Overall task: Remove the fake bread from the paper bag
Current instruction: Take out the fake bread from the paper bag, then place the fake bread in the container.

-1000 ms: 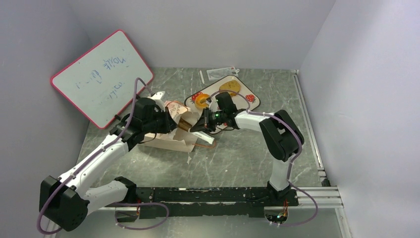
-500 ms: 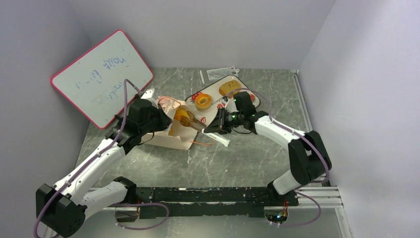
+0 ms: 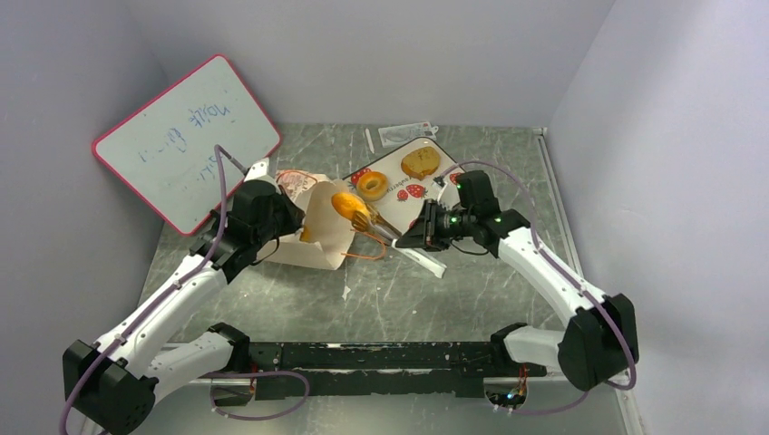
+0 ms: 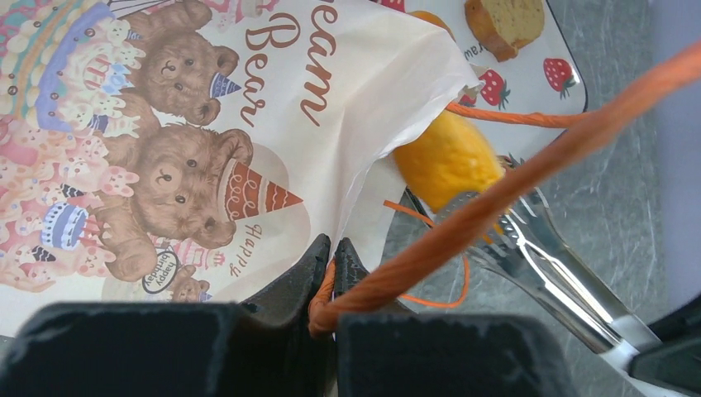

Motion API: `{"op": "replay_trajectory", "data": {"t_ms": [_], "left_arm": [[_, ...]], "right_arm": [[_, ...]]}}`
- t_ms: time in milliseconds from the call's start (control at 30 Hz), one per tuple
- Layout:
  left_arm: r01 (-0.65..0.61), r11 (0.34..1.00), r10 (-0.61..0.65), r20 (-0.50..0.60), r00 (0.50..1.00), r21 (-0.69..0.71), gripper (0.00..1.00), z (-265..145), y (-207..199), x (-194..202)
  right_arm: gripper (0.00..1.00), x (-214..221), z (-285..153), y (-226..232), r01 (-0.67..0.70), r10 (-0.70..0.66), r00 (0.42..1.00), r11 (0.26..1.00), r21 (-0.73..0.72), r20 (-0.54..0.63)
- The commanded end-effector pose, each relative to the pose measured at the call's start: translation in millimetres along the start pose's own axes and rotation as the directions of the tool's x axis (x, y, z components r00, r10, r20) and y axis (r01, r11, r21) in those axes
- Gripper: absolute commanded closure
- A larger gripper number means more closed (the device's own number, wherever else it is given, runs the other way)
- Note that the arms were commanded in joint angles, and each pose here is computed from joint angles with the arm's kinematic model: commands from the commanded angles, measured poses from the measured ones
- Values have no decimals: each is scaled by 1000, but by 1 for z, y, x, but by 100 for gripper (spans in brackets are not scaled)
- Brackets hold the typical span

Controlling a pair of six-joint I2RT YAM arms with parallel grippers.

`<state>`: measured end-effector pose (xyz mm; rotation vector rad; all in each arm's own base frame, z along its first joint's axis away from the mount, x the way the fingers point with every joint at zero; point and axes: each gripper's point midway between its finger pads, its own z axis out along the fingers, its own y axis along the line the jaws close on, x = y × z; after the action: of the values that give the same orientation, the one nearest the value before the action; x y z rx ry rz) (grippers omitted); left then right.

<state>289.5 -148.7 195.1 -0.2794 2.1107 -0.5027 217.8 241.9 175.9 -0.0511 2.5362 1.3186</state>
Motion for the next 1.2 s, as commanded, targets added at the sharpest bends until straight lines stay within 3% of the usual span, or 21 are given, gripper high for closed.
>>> {"op": "replay_trajectory", "data": {"t_ms": [0, 400, 1167], "left_arm": [[12, 999, -10, 40, 999, -52, 93, -5, 4, -13], [-11, 997, 14, 50, 999, -72, 93, -14, 11, -16], [-94, 993, 93, 17, 996, 76, 93, -47, -1, -4]], "right_arm": [[100, -1, -22, 3, 18, -19, 999, 999, 26, 46], [100, -39, -52, 7, 40, -63, 981, 991, 129, 185], [100, -158, -6, -56, 26, -137, 941, 941, 337, 308]]}}
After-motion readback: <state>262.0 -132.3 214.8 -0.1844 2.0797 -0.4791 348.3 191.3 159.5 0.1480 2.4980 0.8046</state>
